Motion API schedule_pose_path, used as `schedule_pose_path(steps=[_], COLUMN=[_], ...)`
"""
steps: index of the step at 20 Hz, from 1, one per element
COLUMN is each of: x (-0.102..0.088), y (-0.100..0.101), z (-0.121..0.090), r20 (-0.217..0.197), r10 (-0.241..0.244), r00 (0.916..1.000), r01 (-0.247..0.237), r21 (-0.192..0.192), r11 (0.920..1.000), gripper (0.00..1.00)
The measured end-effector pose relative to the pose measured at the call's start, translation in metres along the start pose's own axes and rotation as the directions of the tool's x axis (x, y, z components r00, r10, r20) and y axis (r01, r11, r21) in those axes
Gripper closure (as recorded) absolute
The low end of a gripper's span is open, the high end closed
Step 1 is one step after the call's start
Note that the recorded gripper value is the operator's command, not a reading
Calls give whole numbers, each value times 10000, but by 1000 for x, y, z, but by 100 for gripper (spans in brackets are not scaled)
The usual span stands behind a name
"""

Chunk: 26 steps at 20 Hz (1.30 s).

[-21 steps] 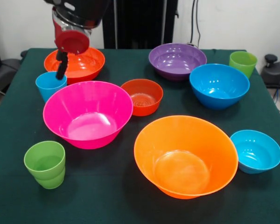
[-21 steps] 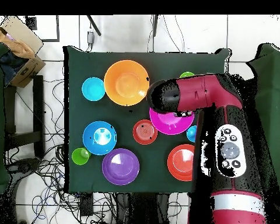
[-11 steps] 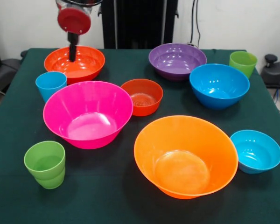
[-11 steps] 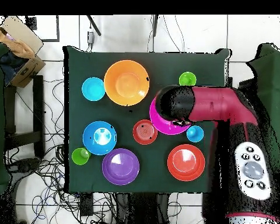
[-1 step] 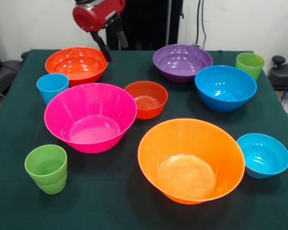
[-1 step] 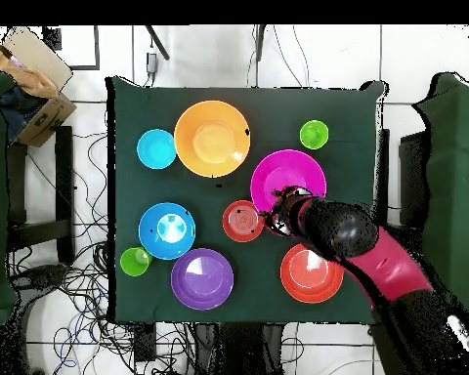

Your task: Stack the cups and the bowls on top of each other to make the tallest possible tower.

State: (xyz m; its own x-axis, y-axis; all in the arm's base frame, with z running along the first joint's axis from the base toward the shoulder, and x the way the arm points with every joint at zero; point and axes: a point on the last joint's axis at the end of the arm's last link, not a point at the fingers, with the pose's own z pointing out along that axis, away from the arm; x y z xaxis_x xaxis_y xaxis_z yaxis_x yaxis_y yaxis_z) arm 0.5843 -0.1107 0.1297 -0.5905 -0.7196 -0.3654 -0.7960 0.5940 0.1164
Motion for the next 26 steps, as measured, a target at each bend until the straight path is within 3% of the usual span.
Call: schedule_pose_path(steps=[3,4,7,8,11,13,15,17,19,20,22,23,24,25,26], x=[-7,-11,-23,-30,-54,-74,-99,-116,-139,-143,-148,-149,-152,-154,-156], y=[21,27,41,48,70,89,113,130,162,174,205,219,237,256,277], z=[13,17,27,32,49,59,66,69,77,82,95,99,100,102,100], r20=[682,943,1377,1458,1348,1235,1188,1189,996,720,-224,-700,-1301,-1891,-2568], r10=[699,938,1470,1747,2424,2766,3013,3131,3459,3576,3556,3453,3279,3074,2846], r00=[9952,9911,9795,9738,9608,9530,9461,9423,9330,9311,9344,9359,9357,9326,9236], r01=[-748,-1033,-1698,-2024,-2709,-3014,-3237,-3348,-3590,-3606,-3311,-3111,-2866,-2635,-2468], r21=[723,1012,1718,2048,2691,2940,3120,3187,3269,3288,3141,2961,2617,2252,1698], r11=[9946,9895,9704,9576,9242,9071,8932,8867,8742,8728,8898,9031,9216,9380,9541], gripper=[0,0,0,0,0,0,0,0,0,0,0,0,0,0,0])
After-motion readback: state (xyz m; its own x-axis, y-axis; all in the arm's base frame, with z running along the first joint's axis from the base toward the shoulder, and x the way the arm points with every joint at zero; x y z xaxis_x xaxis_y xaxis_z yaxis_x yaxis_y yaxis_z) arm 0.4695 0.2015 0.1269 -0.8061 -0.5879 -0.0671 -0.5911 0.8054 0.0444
